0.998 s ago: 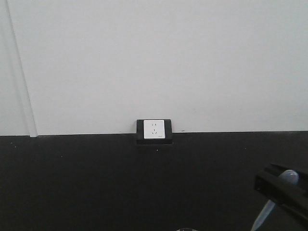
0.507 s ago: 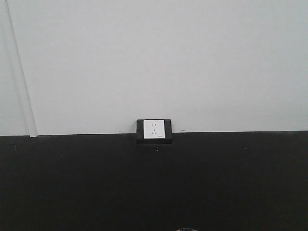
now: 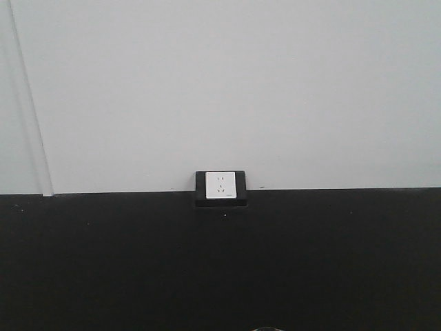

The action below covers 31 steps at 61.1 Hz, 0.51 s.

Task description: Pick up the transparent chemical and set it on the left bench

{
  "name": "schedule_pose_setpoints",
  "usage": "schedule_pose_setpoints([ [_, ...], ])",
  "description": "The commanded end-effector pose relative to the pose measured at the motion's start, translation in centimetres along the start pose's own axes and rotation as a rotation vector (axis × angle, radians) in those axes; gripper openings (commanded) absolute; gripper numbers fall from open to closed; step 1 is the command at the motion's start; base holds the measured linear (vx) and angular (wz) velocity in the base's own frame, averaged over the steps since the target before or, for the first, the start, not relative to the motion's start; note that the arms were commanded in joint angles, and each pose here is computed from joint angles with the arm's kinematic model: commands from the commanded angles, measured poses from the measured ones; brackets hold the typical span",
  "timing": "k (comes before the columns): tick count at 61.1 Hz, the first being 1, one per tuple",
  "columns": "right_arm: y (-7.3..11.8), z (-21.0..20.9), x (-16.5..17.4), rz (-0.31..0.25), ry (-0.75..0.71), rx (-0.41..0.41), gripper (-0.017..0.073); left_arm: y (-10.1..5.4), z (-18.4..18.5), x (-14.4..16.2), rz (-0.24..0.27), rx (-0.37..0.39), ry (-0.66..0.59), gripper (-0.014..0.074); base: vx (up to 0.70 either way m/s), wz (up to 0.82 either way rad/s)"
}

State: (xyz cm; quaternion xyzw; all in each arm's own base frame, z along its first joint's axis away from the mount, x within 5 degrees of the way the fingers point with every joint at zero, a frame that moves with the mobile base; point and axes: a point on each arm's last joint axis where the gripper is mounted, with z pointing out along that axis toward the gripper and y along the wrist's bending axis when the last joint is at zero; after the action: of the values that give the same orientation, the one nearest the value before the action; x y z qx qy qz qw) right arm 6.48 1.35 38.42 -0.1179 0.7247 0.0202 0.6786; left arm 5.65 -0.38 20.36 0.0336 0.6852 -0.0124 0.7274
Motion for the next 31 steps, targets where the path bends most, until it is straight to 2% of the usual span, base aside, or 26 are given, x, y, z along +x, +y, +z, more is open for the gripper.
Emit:
schedule_pose_setpoints([
  [1,-0.32,-0.27,-1.61,-0.008,-0.097,0.027,0.0,0.01,-0.13,-0.28,-0.009,-0.002,-0.081,-0.0003,0.0,0.0],
  [31,-0.32,-0.27,-1.61,-0.008,-0.097,0.027,0.0,0.01,-0.13,-0.28,-0.009,-0.002,-0.081,-0.0003,-0.01,0.01],
])
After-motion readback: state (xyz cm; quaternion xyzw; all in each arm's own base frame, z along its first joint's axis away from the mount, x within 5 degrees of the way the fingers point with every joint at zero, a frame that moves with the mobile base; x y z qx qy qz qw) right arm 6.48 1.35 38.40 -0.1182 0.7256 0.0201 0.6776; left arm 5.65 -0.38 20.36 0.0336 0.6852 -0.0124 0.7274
